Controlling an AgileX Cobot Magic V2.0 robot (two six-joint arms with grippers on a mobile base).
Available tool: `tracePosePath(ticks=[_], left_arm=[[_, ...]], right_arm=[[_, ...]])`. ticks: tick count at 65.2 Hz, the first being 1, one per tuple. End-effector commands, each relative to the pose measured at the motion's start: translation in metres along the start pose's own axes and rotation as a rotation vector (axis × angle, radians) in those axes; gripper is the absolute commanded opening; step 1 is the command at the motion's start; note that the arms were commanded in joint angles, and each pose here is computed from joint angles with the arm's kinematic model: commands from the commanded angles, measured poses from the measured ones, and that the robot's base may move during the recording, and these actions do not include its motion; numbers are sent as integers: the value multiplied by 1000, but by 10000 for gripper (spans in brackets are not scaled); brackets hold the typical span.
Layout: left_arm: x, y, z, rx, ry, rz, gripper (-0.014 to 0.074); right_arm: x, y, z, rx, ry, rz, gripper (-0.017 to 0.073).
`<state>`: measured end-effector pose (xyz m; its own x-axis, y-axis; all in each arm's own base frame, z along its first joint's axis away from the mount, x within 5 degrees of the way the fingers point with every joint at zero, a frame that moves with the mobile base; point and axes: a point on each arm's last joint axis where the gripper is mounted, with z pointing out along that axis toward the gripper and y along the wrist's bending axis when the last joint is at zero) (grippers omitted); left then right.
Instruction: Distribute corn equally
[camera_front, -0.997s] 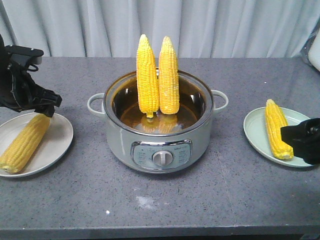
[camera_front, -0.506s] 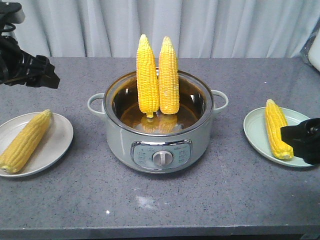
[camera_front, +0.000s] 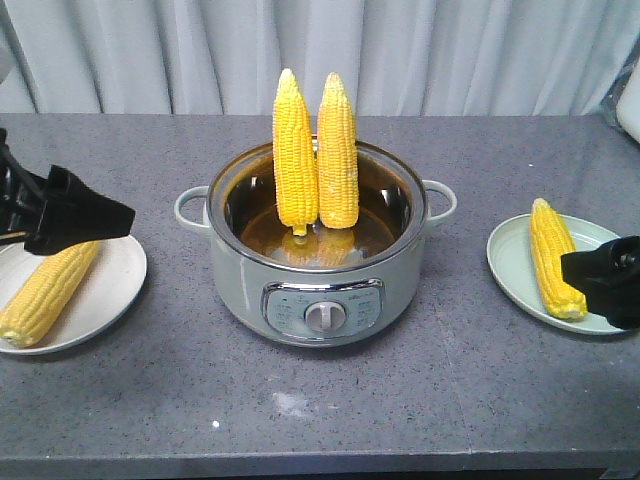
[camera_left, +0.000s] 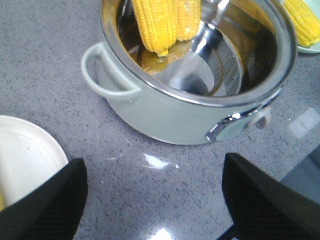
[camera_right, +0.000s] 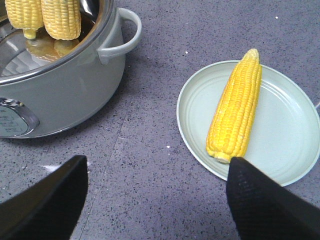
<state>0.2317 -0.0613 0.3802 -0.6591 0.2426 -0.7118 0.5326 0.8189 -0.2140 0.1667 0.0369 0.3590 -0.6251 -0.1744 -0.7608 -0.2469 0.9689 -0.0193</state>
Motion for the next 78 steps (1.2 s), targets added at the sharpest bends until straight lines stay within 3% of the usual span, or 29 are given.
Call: tracePosePath(ticks=[1,21,38,54,78], left_arm=[[-1,-12,-15,9,-99,3,544],[9,-16,-19,11,-95,3,544],[8,-16,-19,10,-95,3,544],[8,-16,-19,10,-95,3,544],[8,-16,-19,10,-95,3,544]], right_arm=[[-11,-1,-8,9,-95,-8,560],[-11,2,-8,-26,-100,26,560],[-24,1,-1,-22,-92,18,560],[-54,1,12,-32,-95,-28,588],[-110,14,52,-217,-103,-95,592]])
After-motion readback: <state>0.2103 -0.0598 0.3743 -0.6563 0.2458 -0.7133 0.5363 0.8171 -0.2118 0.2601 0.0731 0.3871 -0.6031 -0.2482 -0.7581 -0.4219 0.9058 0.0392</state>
